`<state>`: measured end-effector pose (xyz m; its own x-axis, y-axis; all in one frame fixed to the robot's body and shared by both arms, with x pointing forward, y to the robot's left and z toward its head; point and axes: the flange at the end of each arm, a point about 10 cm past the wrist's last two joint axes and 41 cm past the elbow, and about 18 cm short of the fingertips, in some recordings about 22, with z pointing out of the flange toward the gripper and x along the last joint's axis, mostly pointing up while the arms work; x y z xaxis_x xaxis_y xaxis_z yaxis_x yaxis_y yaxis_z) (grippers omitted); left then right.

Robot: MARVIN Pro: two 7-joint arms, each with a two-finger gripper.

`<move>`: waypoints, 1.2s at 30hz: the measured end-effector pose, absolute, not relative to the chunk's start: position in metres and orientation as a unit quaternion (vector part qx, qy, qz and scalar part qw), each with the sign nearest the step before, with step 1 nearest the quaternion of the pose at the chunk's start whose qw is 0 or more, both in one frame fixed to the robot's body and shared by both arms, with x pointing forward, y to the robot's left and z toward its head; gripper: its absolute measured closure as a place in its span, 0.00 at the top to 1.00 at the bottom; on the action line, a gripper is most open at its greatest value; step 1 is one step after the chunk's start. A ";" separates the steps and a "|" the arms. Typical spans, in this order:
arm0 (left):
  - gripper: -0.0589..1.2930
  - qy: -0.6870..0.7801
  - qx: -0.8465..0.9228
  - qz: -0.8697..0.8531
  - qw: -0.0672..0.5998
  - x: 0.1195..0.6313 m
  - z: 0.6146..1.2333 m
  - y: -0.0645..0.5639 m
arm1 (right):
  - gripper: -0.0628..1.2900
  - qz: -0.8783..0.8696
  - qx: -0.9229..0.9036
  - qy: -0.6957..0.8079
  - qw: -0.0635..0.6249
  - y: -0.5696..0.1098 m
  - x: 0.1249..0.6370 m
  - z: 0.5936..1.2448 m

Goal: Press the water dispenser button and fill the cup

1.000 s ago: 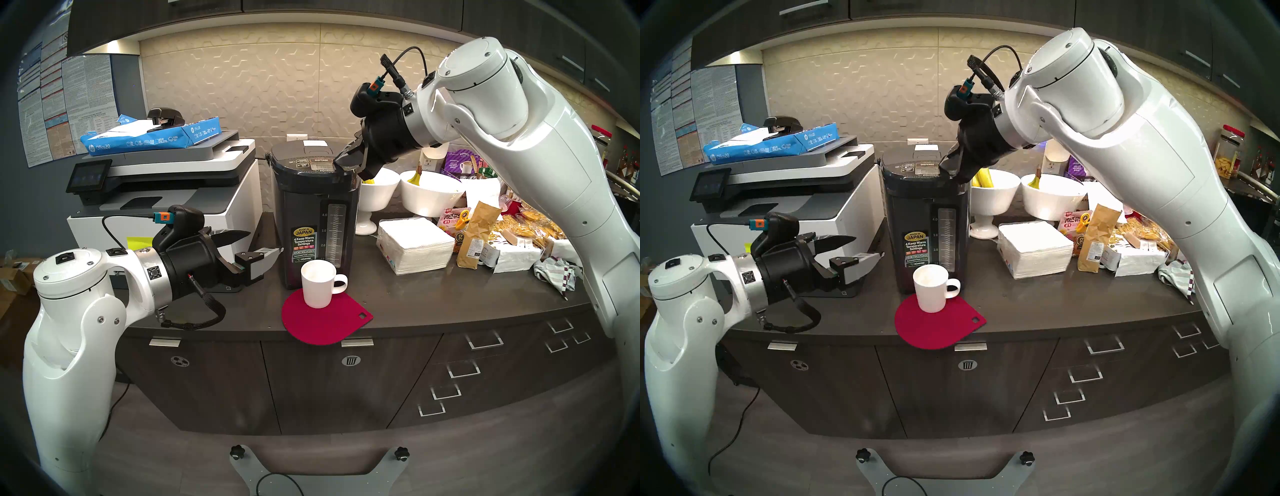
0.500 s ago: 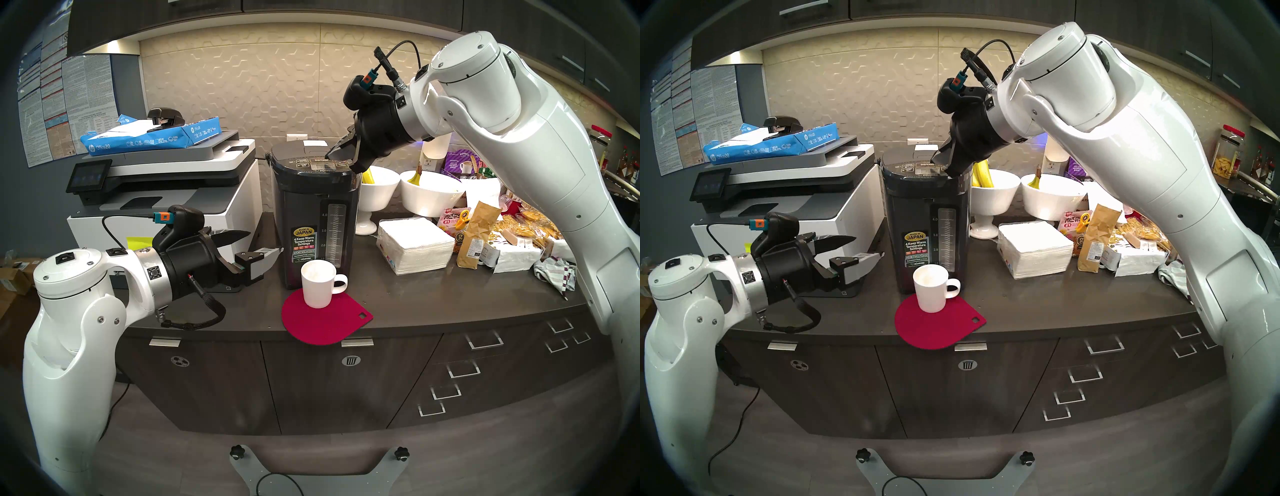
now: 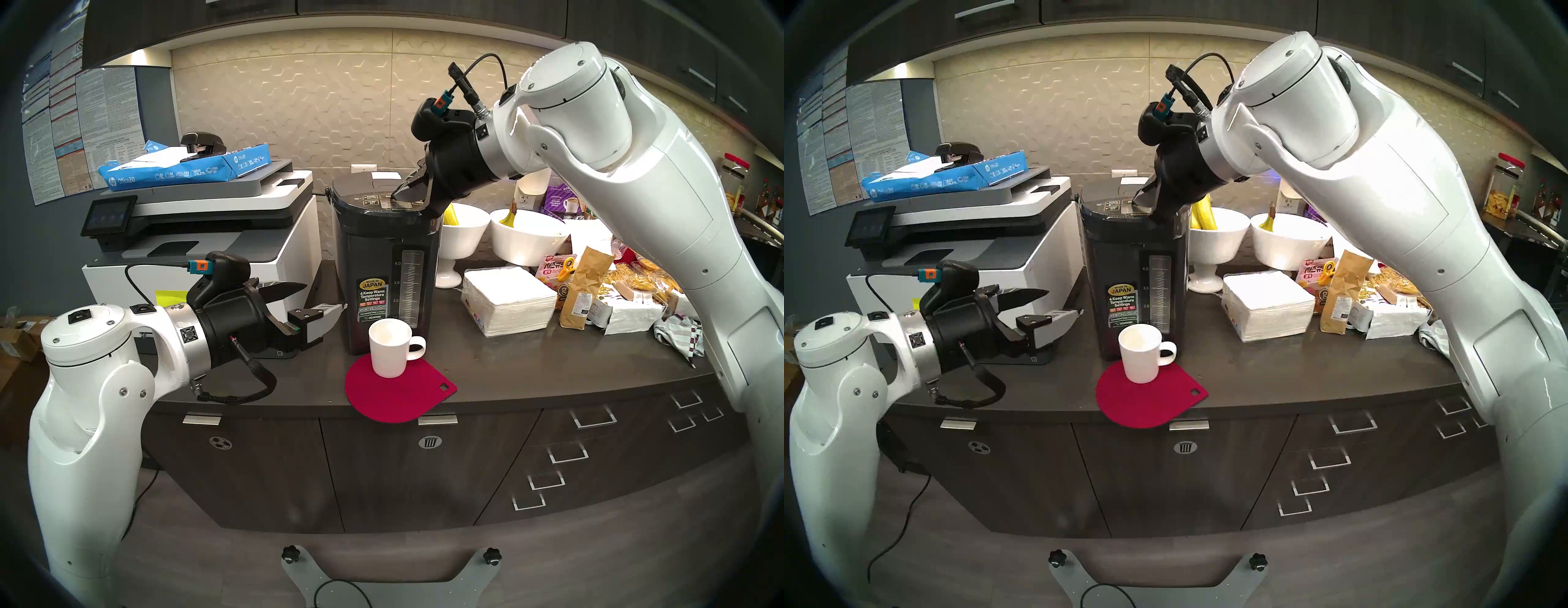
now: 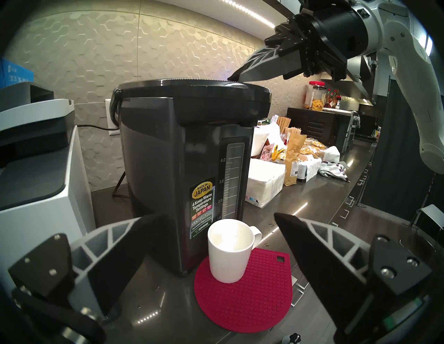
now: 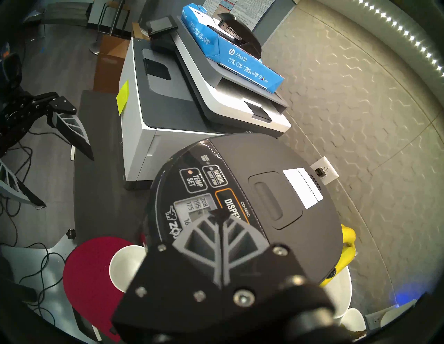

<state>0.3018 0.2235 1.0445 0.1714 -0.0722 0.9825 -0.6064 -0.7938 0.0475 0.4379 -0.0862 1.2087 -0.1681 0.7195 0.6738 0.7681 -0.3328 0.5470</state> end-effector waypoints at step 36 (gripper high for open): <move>0.98 -0.232 0.732 0.601 0.222 0.302 1.045 0.224 | 0.03 -0.491 -0.645 -0.585 -0.006 -0.084 0.447 1.210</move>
